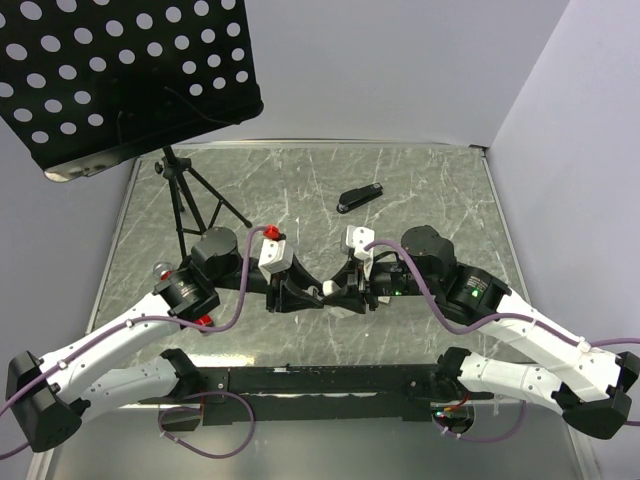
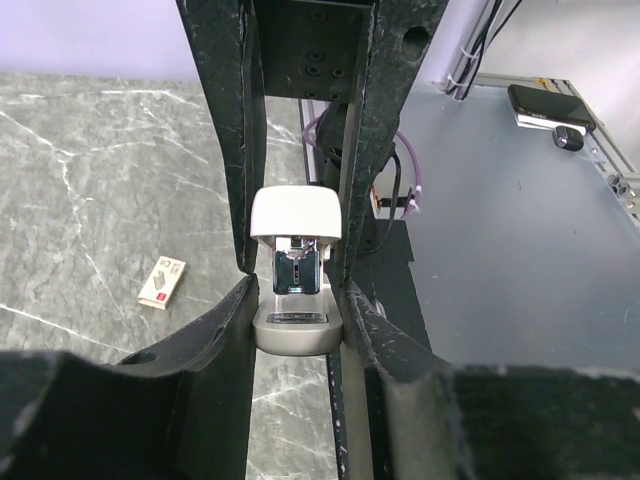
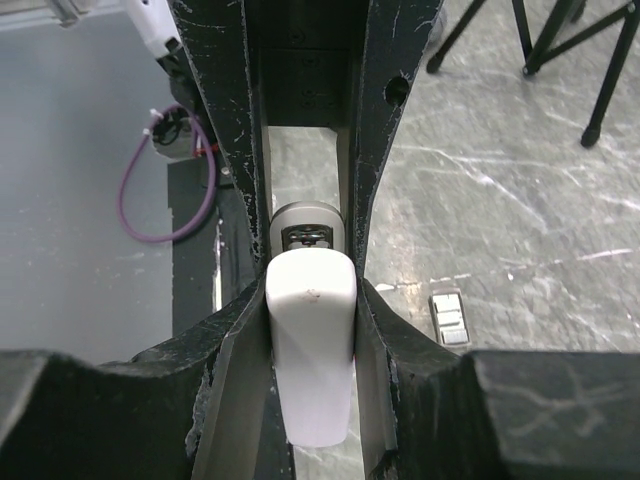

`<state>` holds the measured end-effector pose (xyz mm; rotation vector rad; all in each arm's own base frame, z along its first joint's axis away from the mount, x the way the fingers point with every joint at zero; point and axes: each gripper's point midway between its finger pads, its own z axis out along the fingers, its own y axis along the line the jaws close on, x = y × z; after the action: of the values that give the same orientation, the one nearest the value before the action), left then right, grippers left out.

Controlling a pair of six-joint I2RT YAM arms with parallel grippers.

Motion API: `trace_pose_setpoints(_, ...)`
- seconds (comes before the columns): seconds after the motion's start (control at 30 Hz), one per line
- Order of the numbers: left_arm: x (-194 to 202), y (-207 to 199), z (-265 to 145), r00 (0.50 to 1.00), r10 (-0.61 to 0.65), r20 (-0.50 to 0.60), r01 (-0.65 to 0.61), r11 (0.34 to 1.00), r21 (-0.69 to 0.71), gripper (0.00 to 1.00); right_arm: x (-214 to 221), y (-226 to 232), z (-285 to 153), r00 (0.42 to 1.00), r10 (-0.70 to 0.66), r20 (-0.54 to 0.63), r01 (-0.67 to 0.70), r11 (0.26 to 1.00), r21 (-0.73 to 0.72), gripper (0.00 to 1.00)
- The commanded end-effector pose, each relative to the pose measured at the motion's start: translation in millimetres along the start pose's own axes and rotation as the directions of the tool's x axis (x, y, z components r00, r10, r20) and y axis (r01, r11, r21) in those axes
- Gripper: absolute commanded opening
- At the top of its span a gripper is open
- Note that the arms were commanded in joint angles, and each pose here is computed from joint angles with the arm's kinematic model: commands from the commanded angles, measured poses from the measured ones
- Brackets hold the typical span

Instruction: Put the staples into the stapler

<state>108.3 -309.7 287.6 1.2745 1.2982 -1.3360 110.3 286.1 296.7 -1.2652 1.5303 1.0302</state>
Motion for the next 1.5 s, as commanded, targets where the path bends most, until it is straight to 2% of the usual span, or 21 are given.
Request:
trace_pose_setpoints(0.0, -15.5, -0.7, -1.6, 0.998, 0.046, 0.053, -0.045, 0.999, -0.021, 0.01, -34.6, 11.9, -3.4, 0.991, -0.052, 0.125, 0.058, 0.997, -0.053, 0.40)
trace_pose_setpoints(0.2, -13.2, -2.7, -3.6, 0.998, 0.046, 0.050, -0.045, 0.999, -0.021, 0.01, -37.2, 17.7, -2.4, 0.992, -0.039, 0.121, 0.051, 0.995, -0.091, 0.54)
trace_pose_setpoints(0.33, -15.0, -1.6, -5.4, 0.996, 0.058, 0.062, -0.056, 0.998, -0.039, 0.01, -38.9, 19.6, -2.7, 0.993, -0.039, 0.113, 0.051, 0.993, -0.104, 0.54)
trace_pose_setpoints(0.53, -16.5, -2.3, -5.6, 0.995, 0.072, 0.062, -0.070, 0.997, -0.037, 0.01, -36.0, 14.7, 0.6, 0.995, -0.028, 0.099, 0.037, 0.995, -0.089, 0.40)
trace_pose_setpoints(0.63, -13.1, -1.8, -6.0, 0.996, 0.065, 0.056, -0.063, 0.997, -0.042, 0.01, -38.0, 13.3, -0.3, 0.994, -0.028, 0.107, 0.037, 0.996, -0.080, 0.19)
trace_pose_setpoints(0.67, -12.7, 0.4, -6.4, 0.996, 0.069, 0.058, -0.066, 0.996, -0.055, 0.01, -39.3, 11.0, -1.8, 0.993, -0.028, 0.112, 0.036, 0.997, -0.067, 0.07)
trace_pose_setpoints(0.7, -10.8, 1.3, -8.1, 0.996, 0.072, 0.060, -0.067, 0.995, -0.068, 0.01, -38.6, 8.6, -3.3, 0.993, -0.024, 0.115, 0.031, 0.998, -0.054, 0.02)
trace_pose_setpoints(0.77, -9.8, 6.4, -11.4, 0.995, 0.070, 0.072, -0.062, 0.992, -0.109, 0.01, -44.0, 3.1, -9.9, 0.989, -0.027, 0.145, 0.031, 0.999, -0.025, 0.00)
trace_pose_setpoints(0.93, -15.7, 15.0, -28.8, 0.979, 0.078, 0.191, -0.036, 0.977, -0.211, 0.01, -55.7, -1.8, -30.9, 0.970, -0.009, 0.242, 0.010, 1.000, 0.001, 0.00)
trace_pose_setpoints(0.97, -15.7, 17.3, -31.9, 0.975, 0.072, 0.210, -0.023, 0.973, -0.229, 0.01, -64.6, -3.1, -35.2, 0.957, -0.039, 0.286, 0.037, 0.999, 0.011, 0.00)
trace_pose_setpoints(1.0, -10.6, 20.9, -36.4, 0.972, 0.064, 0.227, -0.003, 0.966, -0.260, 0.01, -62.4, -9.0, -38.6, 0.953, 0.010, 0.302, -0.018, 1.000, 0.022, 0.00)
trace_pose_setpoints(1.1, -15.3, 27.8, -48.4, 0.946, 0.056, 0.319, 0.053, 0.945, -0.322, 0.01, -78.3, -12.0, -54.5, 0.916, -0.008, 0.401, -0.014, 0.999, 0.051, 0.00)
trace_pose_setpoints(1.17, -26.2, 26.7, -55.4, 0.911, 0.047, 0.409, 0.099, 0.939, -0.330, 0.01, -89.1, -12.3, -66.7, 0.887, -0.035, 0.461, -0.007, 0.996, 0.089, 0.00)
trace_pose_setpoints(1.2, -19.0, 27.9, -59.3, 0.900, 0.032, 0.435, 0.131, 0.931, -0.340, 0.01, -97.0, -13.2, -71.8, 0.864, -0.050, 0.500, -0.002, 0.995, 0.103, 0.00)
trace_pose_setpoints(1.23, -29.1, 29.5, -66.0, 0.862, 0.030, 0.506, 0.172, 0.921, -0.348, 0.01, -103.7, -11.0, -79.2, 0.846, -0.068, 0.530, 0.005, 0.993, 0.118, 0.00)
trace_pose_setpoints(1.4, -17.2, 30.2, -74.4, 0.774, -0.071, 0.630, 0.318, 0.903, -0.289, 0.01, -135.9, -11.1, -104.4, 0.739, -0.113, 0.664, -0.010, 0.984, 0.179, 0.00)
trace_pose_setpoints(1.47, -14.5, 26.8, -75.4, 0.736, -0.114, 0.667, 0.357, 0.903, -0.239, 0.01, -151.3, -12.8, -117.0, 0.674, -0.140, 0.726, -0.021, 0.978, 0.209, 0.00)
